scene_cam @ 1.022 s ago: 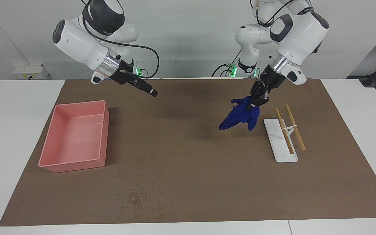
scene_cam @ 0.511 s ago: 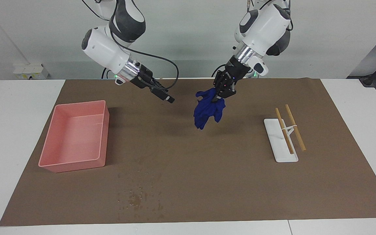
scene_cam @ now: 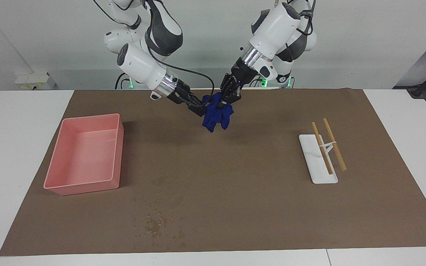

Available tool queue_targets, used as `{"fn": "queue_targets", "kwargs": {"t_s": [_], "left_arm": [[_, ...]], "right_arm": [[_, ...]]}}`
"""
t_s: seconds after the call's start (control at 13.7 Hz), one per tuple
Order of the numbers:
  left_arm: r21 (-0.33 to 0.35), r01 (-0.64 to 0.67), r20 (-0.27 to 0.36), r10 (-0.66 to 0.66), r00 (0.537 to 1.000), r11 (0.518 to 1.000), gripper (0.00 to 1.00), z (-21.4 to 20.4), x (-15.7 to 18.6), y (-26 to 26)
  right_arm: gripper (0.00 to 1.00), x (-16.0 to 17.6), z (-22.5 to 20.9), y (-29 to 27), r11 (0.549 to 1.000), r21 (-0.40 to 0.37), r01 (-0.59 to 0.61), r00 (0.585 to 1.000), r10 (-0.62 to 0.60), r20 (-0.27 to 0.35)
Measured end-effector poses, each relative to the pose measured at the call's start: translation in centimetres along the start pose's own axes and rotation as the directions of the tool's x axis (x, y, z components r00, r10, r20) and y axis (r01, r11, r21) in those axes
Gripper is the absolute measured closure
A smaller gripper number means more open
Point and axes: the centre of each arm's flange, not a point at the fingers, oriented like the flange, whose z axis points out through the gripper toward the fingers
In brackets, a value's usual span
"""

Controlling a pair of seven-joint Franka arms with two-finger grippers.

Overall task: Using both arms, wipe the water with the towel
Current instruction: 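Carry the towel toward the right gripper with the left gripper, then grasp the towel with the right gripper while the left gripper releases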

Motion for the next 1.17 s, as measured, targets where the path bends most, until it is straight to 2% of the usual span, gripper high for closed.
{"fn": "queue_targets", "kwargs": {"t_s": [0.29,0.66,1.1,1.17], "left_arm": [[-0.027,0.016,-0.014,-0.017,1.000,1.000,0.80,0.7,1.6,-0.4],[-0.106,0.000,0.035,0.004,0.999,0.994,0.80,0.6,-1.1,-1.6],[-0.132,0.006,0.054,0.001,0.999,0.991,0.80,0.7,-1.9,-2.0],[-0.133,0.006,0.055,0.001,0.998,0.991,0.80,0.7,-2.0,-2.1]], "right_arm": [[0.00,0.5,-2.6,-1.8,0.999,0.042,-0.007,1.000,0.007,0.004],[0.00,-1.6,-0.4,-2.1,0.996,0.068,-0.064,0.998,0.064,-0.006],[0.01,-1.4,-0.4,-2.3,0.991,0.097,-0.092,0.996,0.092,0.006],[0.07,-1.4,-0.4,-2.3,0.992,0.097,-0.085,0.996,0.085,0.005]]}}
